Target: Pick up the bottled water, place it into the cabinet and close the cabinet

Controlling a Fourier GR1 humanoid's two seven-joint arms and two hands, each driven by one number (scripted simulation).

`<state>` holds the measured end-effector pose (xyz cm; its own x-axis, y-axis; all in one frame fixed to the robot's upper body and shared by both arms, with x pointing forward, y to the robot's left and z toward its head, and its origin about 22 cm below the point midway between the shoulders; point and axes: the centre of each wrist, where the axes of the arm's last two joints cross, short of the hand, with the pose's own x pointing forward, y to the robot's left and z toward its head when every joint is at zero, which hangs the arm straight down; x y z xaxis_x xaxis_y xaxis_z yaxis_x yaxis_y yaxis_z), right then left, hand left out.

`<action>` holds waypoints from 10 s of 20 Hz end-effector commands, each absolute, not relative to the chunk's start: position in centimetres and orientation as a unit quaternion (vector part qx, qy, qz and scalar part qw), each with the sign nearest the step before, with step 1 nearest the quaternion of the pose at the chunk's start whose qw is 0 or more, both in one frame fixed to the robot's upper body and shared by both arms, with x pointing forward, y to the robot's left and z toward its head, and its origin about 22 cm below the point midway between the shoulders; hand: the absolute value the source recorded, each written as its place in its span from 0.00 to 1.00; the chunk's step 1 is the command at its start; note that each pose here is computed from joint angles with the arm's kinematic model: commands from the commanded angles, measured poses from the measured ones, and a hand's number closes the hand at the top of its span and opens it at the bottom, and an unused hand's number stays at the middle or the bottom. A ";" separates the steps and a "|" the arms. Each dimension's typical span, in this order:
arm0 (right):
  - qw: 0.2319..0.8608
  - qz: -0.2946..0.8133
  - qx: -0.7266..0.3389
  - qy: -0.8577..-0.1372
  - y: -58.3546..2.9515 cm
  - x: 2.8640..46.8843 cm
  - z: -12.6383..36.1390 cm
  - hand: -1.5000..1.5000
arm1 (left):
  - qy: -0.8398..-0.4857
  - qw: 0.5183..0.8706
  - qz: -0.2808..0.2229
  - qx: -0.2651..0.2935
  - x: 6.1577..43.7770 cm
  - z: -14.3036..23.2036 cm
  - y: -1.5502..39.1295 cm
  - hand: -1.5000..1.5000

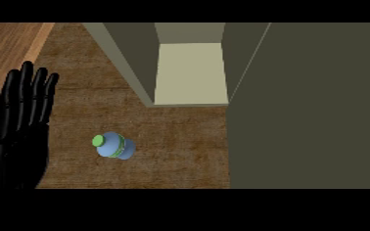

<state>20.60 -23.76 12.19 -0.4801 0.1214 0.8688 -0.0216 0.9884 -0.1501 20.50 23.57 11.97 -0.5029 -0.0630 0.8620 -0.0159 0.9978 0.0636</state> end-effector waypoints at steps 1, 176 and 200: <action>0.513 0.054 -0.023 -0.857 -23.9 20.7 11.9 0.00 | -0.862 0.504 -0.022 0.036 20.7 11.0 22.8 0.00; 0.586 0.058 0.107 -0.801 -25.2 4.1 10.8 0.00 | -0.790 0.597 -0.015 0.139 44.6 6.5 10.4 0.00; 0.592 0.039 0.105 -0.798 -23.7 3.9 12.9 0.00 | -0.803 0.592 0.017 -0.066 39.8 1.1 8.8 0.00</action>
